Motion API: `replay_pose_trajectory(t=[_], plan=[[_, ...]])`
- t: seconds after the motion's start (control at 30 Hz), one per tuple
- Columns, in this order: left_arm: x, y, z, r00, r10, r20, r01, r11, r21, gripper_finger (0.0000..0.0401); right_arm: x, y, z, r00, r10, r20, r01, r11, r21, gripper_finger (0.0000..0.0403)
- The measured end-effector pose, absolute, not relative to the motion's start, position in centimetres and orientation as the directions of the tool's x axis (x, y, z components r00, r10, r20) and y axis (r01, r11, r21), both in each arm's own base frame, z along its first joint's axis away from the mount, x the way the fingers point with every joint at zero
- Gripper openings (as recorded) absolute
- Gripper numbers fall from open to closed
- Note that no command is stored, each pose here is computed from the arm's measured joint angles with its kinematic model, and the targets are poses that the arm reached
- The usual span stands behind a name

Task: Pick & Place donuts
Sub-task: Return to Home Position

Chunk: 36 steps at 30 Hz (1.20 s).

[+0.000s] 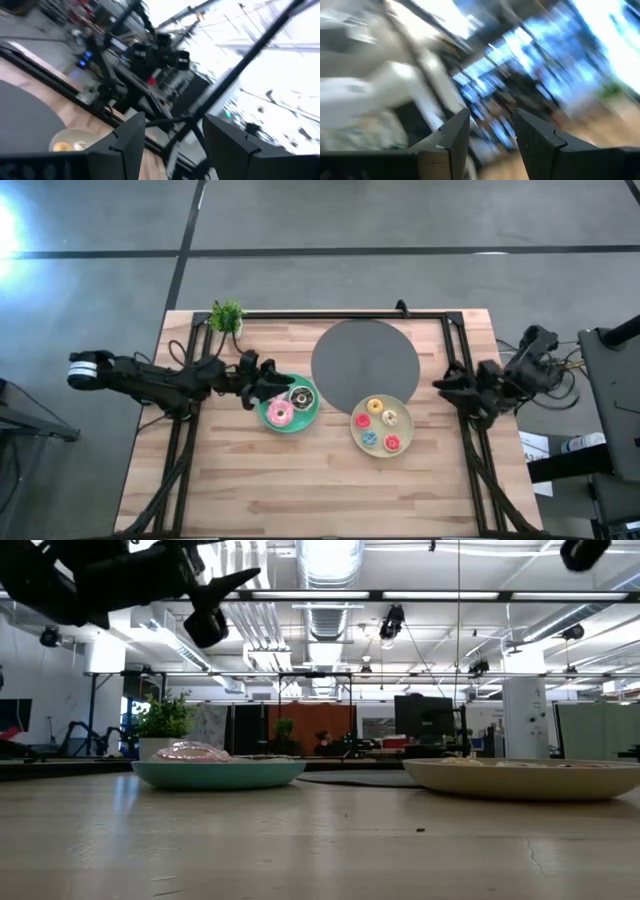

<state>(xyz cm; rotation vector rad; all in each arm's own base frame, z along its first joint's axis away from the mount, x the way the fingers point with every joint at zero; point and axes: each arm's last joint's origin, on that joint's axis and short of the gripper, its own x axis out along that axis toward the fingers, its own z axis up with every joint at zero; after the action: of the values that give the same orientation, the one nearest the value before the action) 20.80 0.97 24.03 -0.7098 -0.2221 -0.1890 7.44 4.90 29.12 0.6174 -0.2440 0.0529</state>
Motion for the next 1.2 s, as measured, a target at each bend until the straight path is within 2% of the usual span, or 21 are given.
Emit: replay_pose_trajectory(t=[0.07, 0.13, 0.33, 0.53, 0.7, 0.9, 1.1, 1.2], plan=[[20.9, 1.6, 24.4, 0.954, -0.151, 0.260, 0.283, 0.743, -0.607, 0.0172, 7.4, 5.1, 28.5, 0.913, 0.028, 0.406, -0.234, 0.852, 0.468, 0.0145], [20.6, 2.4, 25.1, 0.938, -0.211, 0.274, 0.336, 0.745, -0.576, 0.0172, 7.4, 5.0, 28.0, 0.876, 0.027, 0.481, -0.252, 0.877, 0.409, 0.0147], [18.8, 4.4, 27.5, 0.891, -0.355, 0.284, 0.455, 0.702, -0.548, 0.0172, 9.1, 5.2, 25.7, 0.929, -0.055, 0.366, -0.151, 0.846, 0.512, 0.0145], [16.1, 3.3, 28.6, 0.896, -0.361, 0.258, 0.444, 0.746, -0.497, 0.0172, 11.7, 5.2, 26.4, 0.946, -0.143, 0.292, -0.022, 0.869, 0.495, 0.0139], [13.7, 2.6, 28.3, 0.951, -0.260, 0.168, 0.310, 0.806, -0.504, 0.0172, 12.1, 3.8, 26.5, 0.944, -0.230, 0.235, 0.101, 0.883, 0.458, 0.0140], [10.9, 1.7, 28.3, 0.965, -0.213, 0.150, 0.259, 0.854, -0.452, 0.0172, 11.4, 2.9, 25.0, 0.955, -0.141, 0.259, 0.000, 0.879, 0.476, 0.0144], [9.2, 1.2, 26.9, 0.955, -0.222, 0.195, 0.286, 0.860, -0.423, 0.0172, 10.5, 2.5, 23.0, 0.950, -0.151, 0.272, 0.006, 0.883, 0.470, 0.0136], [9.0, 1.0, 25.1, 0.955, -0.230, 0.189, 0.292, 0.842, -0.454, 0.0172, 10.2, 2.4, 22.7, 0.946, -0.153, 0.287, 0.000, 0.882, 0.472, 0.0134]])
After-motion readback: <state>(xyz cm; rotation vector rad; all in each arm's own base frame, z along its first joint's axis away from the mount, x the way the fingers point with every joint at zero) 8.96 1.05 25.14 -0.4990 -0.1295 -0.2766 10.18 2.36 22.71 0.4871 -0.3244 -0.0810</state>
